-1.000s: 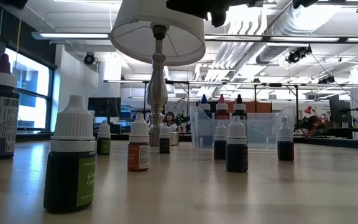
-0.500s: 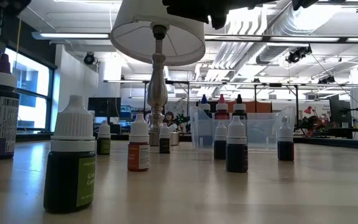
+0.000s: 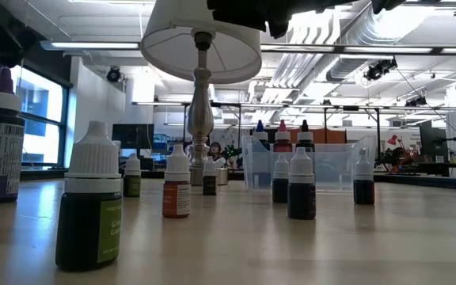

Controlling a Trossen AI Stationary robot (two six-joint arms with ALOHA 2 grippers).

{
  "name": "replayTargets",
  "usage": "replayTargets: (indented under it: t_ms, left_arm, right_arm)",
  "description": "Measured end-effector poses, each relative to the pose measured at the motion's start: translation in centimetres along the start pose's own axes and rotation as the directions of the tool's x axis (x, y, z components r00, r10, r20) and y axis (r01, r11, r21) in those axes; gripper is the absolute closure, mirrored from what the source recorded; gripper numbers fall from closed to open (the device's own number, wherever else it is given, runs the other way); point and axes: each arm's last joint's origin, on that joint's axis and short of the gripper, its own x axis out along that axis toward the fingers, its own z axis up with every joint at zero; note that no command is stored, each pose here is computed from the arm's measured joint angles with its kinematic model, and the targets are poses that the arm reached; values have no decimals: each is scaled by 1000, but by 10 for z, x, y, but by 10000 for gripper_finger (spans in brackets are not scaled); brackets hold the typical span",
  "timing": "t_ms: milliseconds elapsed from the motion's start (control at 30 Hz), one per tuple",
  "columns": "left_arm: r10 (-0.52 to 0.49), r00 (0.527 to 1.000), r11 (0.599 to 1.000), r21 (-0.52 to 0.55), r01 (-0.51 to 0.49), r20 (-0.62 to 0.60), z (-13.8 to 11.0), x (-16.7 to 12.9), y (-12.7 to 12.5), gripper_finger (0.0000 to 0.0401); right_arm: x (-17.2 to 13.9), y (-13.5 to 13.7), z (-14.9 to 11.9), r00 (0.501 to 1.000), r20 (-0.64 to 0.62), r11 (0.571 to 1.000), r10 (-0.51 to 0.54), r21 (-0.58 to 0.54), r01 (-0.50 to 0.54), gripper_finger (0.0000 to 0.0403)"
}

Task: Pick & Place food coloring
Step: Put the large violet food coloring bottle into the transparent bin

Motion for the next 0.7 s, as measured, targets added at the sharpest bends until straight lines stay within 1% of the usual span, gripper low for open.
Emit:
replayTargets:
  t_ms: [67,167,267,533,700]
  left_arm:
    - [-12,1000,1000,-15,12,24,-4,5,-3,309]
    - [-8,1000,1000,2,8,16,-12,11,-3,309]
    - [-10,1000,1000,-13,10,21,-11,11,-4,309]
    - [16,1000,1000,-9,-16,21,-12,13,-3,309]
    - [38,999,999,-5,-38,-1,-17,18,-5,309]
  right_arm:
    - [0,0,0,1000,1,1000,0,0,0,249]
    - [0,0,0,1000,1,1000,0,1,0,249]
    - [0,0,0,1000,1,1000,0,0,0,249]
    - [0,0,0,1000,1,1000,0,1,0,249]
    - [0,0,0,1000,1,1000,0,1,0,249]
